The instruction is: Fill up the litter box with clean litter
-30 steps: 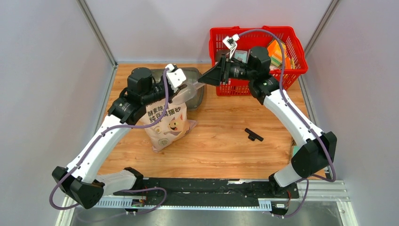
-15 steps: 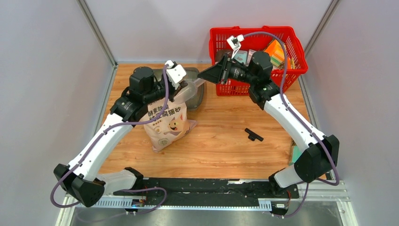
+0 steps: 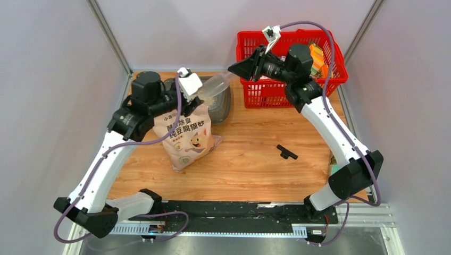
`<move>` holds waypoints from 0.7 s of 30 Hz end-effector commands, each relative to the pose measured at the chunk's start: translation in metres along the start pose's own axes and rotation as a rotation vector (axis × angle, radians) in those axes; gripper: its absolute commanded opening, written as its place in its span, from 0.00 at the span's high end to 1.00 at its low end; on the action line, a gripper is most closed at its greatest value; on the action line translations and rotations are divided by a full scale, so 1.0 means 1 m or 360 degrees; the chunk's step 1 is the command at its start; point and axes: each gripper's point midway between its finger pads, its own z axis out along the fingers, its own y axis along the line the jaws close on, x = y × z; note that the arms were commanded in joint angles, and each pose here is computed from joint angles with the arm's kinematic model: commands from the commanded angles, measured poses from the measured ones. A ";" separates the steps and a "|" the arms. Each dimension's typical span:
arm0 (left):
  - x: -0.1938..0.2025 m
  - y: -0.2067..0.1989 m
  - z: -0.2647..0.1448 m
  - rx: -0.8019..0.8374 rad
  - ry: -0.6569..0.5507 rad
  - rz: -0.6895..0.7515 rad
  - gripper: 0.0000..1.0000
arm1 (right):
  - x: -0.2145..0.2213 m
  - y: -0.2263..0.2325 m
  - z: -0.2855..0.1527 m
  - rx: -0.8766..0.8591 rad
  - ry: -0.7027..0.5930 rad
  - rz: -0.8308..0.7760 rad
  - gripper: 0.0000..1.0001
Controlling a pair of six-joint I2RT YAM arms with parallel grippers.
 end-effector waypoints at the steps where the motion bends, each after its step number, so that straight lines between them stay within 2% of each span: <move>1: 0.013 0.008 -0.050 0.0007 0.0214 0.0057 0.34 | -0.009 -0.011 0.007 0.0030 0.0041 -0.0220 1.00; 5: 0.048 -0.006 -0.062 0.0092 0.0421 0.0080 0.31 | 0.008 -0.023 0.019 0.0003 0.0148 -0.0237 1.00; 8: 0.073 -0.006 -0.061 0.0056 0.0535 0.0063 0.30 | 0.015 -0.021 0.025 -0.0041 0.0184 -0.0237 1.00; 14: 0.090 0.026 -0.060 -0.0202 0.0618 0.0121 0.30 | 0.037 -0.013 0.038 -0.0087 0.0257 -0.0250 1.00; 21: 0.094 0.038 -0.065 -0.0277 0.0668 0.0175 0.30 | 0.038 -0.003 0.045 -0.0118 0.0243 -0.0290 1.00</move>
